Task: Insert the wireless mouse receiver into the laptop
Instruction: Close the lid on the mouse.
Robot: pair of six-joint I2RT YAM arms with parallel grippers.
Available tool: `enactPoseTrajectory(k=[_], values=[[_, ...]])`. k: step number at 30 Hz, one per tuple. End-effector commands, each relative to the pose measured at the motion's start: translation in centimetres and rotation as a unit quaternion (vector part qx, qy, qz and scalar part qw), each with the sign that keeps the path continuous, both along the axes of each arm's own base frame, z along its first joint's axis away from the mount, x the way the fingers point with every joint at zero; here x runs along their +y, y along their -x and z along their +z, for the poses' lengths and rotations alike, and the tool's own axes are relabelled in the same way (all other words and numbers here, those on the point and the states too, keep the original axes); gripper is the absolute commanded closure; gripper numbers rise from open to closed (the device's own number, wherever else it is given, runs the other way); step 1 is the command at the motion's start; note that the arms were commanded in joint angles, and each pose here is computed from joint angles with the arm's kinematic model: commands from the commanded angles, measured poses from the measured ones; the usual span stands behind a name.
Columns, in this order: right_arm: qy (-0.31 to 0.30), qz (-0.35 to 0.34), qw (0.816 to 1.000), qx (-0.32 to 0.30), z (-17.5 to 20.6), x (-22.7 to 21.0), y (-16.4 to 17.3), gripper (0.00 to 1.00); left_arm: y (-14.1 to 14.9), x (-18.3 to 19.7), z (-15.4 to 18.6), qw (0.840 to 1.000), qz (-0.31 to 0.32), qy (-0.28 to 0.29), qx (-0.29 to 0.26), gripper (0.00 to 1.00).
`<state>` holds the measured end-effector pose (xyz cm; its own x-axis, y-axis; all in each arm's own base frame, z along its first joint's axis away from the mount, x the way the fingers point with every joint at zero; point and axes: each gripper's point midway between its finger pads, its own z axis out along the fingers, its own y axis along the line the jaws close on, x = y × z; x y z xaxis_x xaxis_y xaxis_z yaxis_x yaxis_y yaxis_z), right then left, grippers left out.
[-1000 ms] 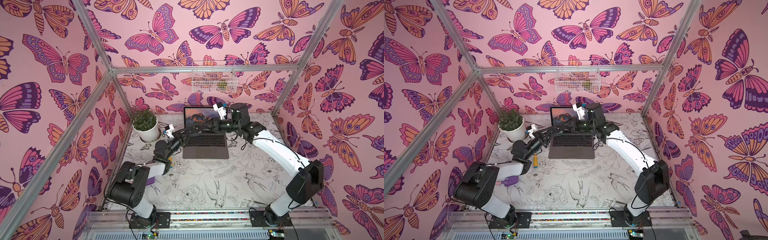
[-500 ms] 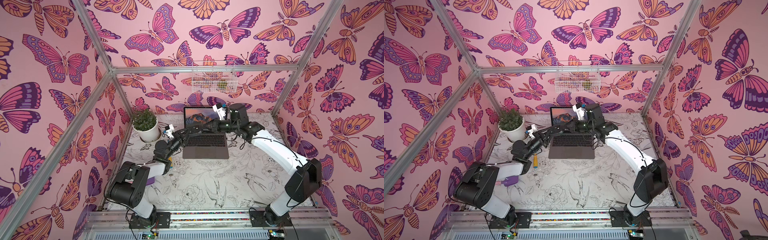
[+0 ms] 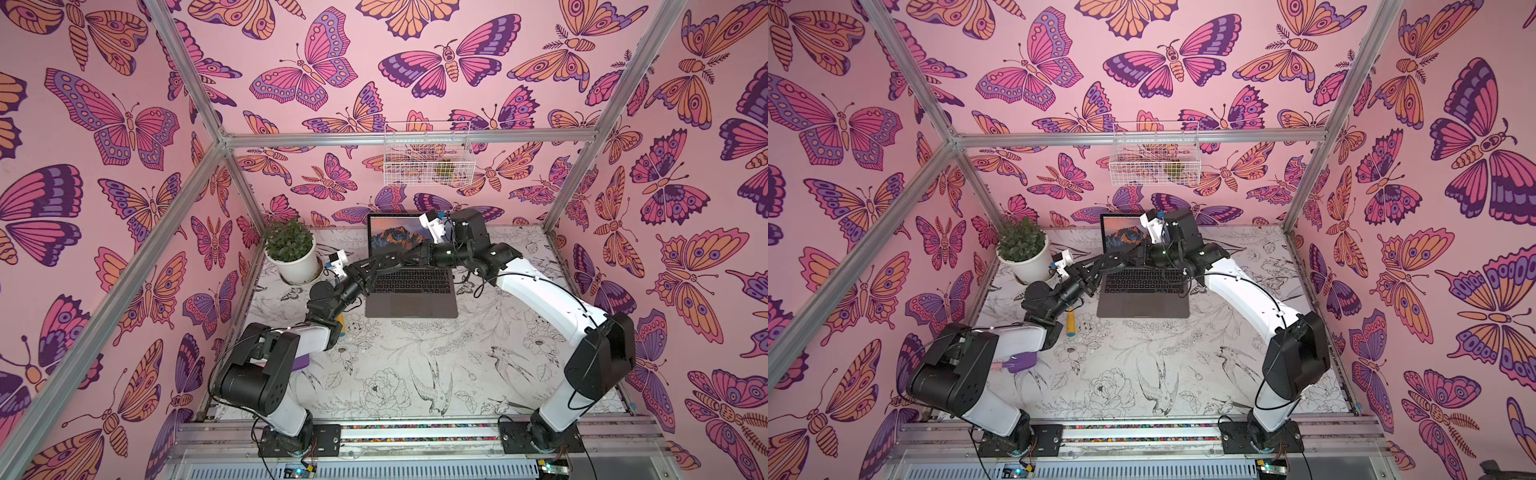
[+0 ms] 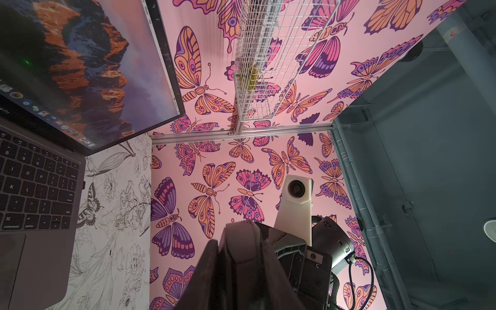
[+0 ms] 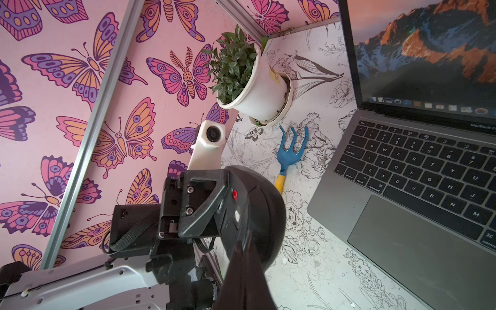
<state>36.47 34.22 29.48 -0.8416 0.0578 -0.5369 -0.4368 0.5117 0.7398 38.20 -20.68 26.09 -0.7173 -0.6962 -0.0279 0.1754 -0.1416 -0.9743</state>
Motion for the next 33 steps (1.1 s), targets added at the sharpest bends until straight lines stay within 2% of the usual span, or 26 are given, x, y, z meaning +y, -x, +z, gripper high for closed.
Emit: enactPoseTrajectory(k=[1, 13, 18, 21, 27, 33], values=[[0.016, 0.009, 1.000, 0.007, -1.0, 0.5, 0.3, 1.00, 0.6, -0.1, 1.3, 0.999, -0.006, 0.007, -0.034, 1.00], [0.048, 0.001, 0.998, 0.041, -5.1, 0.7, 0.5, 1.00, 0.8, -0.4, 2.2, 0.999, -0.012, 0.009, -0.049, 1.00], [0.054, 0.007, 0.998, 0.042, -5.6, 1.4, 1.0, 1.00, 0.7, -0.6, 2.3, 0.999, -0.014, 0.008, -0.052, 1.00], [0.041, 0.009, 0.998, 0.040, -4.7, 1.4, 1.1, 1.00, 0.7, -0.5, 1.8, 0.999, -0.009, 0.004, -0.048, 1.00], [0.016, -0.011, 1.000, -0.018, -0.2, 0.5, 0.9, 1.00, 0.2, -0.5, -0.7, 1.000, -0.005, -0.003, -0.017, 1.00], [0.038, -0.049, 0.998, -0.031, -0.6, -0.7, 0.3, 1.00, 0.0, -0.5, -1.3, 1.000, -0.004, -0.006, -0.011, 1.00]])
